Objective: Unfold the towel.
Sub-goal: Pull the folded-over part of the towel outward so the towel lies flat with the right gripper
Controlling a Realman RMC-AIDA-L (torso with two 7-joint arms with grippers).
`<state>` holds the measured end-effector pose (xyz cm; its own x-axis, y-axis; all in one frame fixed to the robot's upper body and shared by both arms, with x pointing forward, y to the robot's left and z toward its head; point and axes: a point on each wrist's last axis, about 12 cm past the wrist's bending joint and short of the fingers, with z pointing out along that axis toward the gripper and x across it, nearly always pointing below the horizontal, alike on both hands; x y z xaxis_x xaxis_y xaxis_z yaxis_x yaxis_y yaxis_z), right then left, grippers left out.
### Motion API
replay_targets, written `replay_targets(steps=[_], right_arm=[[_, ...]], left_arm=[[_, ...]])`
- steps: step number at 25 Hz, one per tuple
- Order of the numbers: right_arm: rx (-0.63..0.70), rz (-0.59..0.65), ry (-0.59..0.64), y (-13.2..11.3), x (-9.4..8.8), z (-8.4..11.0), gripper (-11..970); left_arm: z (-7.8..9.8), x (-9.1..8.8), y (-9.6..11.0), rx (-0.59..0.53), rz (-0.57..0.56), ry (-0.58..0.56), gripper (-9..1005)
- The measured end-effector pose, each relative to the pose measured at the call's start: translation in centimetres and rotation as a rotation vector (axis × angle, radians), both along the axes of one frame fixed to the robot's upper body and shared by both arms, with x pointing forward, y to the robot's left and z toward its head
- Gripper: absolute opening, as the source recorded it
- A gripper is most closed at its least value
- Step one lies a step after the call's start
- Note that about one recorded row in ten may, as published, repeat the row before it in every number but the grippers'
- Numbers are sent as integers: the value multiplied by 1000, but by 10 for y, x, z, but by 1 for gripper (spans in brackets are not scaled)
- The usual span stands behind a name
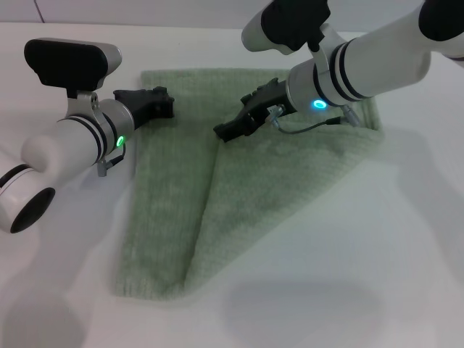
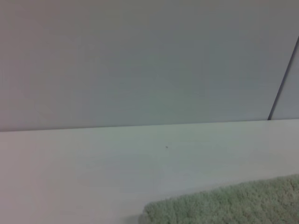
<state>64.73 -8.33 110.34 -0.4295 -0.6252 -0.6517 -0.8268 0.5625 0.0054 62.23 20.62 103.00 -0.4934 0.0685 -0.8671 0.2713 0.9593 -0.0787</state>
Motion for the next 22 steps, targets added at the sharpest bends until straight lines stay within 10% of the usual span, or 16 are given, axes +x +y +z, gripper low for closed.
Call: replay_targets(steps=[22], right_arm=[[-15, 9, 3, 0, -2, -3, 810]], left_arm=[[-2, -2, 2, 0, 5, 5, -2]])
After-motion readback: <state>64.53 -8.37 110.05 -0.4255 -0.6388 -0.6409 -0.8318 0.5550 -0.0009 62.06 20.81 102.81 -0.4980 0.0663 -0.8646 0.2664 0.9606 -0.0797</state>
